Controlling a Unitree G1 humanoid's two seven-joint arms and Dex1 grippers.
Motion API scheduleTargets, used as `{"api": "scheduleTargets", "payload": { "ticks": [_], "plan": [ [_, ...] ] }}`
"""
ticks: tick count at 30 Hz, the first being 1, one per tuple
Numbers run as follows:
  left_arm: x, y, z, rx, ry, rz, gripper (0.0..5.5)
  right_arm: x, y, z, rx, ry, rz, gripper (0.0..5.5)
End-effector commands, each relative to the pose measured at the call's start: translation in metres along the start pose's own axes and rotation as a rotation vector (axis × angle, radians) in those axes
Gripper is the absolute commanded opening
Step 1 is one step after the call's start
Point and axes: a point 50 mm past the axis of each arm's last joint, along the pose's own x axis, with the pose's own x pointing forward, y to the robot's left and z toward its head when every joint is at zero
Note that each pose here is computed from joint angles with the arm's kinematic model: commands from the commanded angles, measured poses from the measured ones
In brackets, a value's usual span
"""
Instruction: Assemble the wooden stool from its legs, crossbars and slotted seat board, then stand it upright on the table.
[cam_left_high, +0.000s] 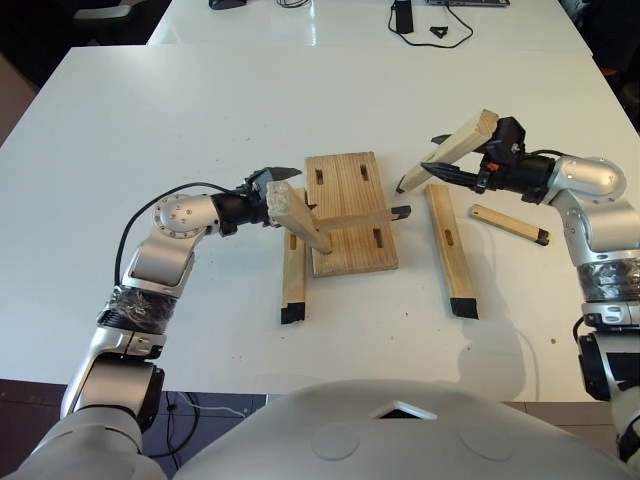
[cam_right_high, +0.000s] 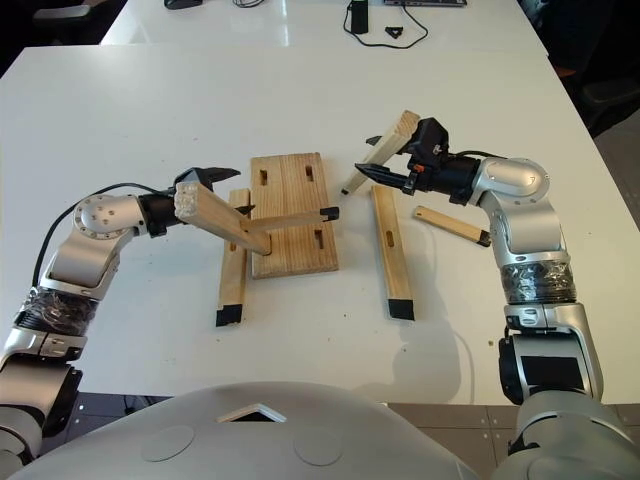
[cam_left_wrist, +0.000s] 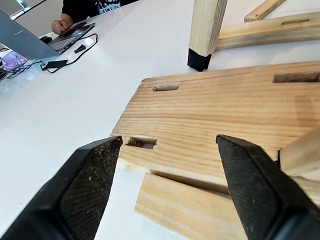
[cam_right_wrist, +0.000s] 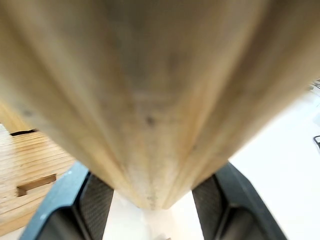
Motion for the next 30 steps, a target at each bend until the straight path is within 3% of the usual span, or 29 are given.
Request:
{"api": "scheduleTargets", "payload": {
  "ticks": [1, 12, 20, 30],
  "plan": [
    [-0.019, 0.001, -0.012, -0.011, 0.090, 0.073, 3.49, -0.004, 0.027, -0.018, 0.078, 0.054, 0.077, 2.04],
    [-0.011, -0.034, -0.016, 0.010, 0.154, 0.001, 3.49, -0.017, 0.059, -0.010, 0.164, 0.039, 0.165, 2.04],
    [-0.018, -0.034, -0.026, 0.004, 0.215, 0.020, 3.49, -0.020, 0.088, 0.003, 0.200, 0.023, 0.303, 2.04],
    [-0.017, -0.038, -0.030, 0.023, 0.233, -0.011, 3.49, -0.031, 0.071, 0.034, 0.098, -0.025, 0.337, 2.03]
  ]
}}
